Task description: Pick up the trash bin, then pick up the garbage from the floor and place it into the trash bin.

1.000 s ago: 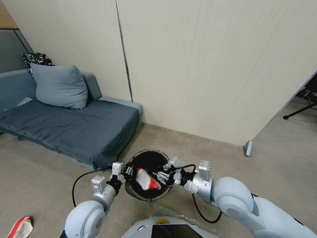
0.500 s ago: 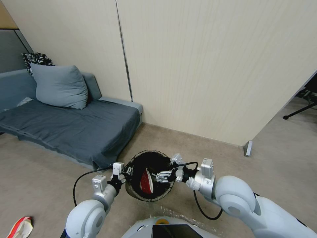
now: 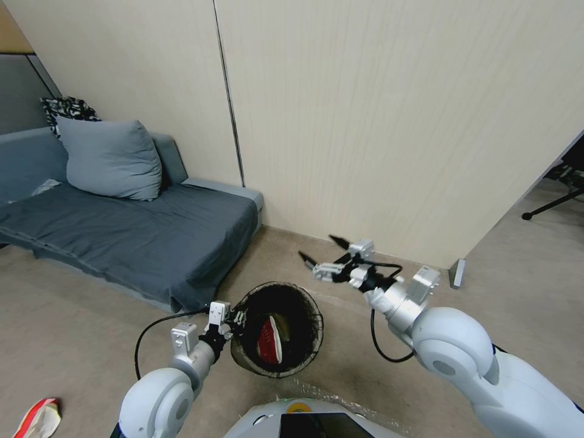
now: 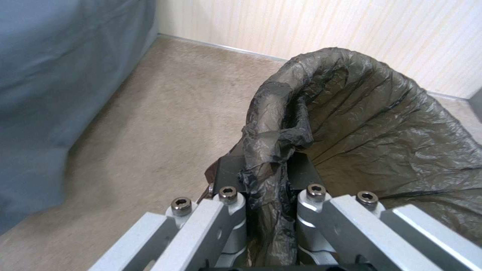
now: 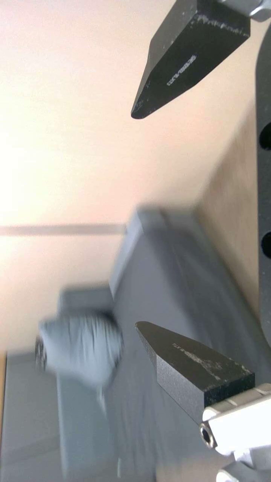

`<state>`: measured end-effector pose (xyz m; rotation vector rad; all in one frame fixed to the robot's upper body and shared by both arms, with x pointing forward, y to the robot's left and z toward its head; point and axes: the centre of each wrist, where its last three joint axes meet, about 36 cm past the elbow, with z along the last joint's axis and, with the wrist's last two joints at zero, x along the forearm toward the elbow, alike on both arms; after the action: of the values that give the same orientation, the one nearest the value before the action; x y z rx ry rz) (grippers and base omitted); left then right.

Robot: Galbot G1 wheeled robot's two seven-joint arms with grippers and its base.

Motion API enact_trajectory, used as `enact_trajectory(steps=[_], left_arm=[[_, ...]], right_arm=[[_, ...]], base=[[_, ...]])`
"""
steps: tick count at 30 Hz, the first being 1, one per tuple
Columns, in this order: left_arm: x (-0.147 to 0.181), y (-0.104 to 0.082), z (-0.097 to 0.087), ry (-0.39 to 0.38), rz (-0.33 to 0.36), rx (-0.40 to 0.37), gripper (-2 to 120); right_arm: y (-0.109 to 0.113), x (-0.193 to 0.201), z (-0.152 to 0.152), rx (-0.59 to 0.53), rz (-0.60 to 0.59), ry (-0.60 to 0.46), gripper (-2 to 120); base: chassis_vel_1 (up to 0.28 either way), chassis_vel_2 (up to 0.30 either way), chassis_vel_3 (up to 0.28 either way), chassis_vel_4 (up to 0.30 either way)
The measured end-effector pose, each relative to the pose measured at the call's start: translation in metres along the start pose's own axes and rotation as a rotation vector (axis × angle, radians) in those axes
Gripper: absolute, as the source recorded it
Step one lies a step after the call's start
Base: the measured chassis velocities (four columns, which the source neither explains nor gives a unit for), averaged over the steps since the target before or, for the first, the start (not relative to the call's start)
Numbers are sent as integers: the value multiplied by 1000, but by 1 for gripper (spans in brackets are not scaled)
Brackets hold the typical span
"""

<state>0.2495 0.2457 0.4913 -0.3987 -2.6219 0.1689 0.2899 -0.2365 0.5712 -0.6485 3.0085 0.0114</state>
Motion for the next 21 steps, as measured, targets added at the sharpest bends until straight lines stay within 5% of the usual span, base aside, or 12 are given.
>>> enact_trajectory(steps=[11, 21], left_arm=[[2, 1, 0, 0, -8, -1, 7], [3, 3, -3, -9, -11, -2, 7]], right_arm=[[7, 34, 58, 82, 229, -44, 100], [43, 64, 132, 126, 489, -94, 100]], base=[[36, 35, 39, 32], [49, 40, 38, 47]])
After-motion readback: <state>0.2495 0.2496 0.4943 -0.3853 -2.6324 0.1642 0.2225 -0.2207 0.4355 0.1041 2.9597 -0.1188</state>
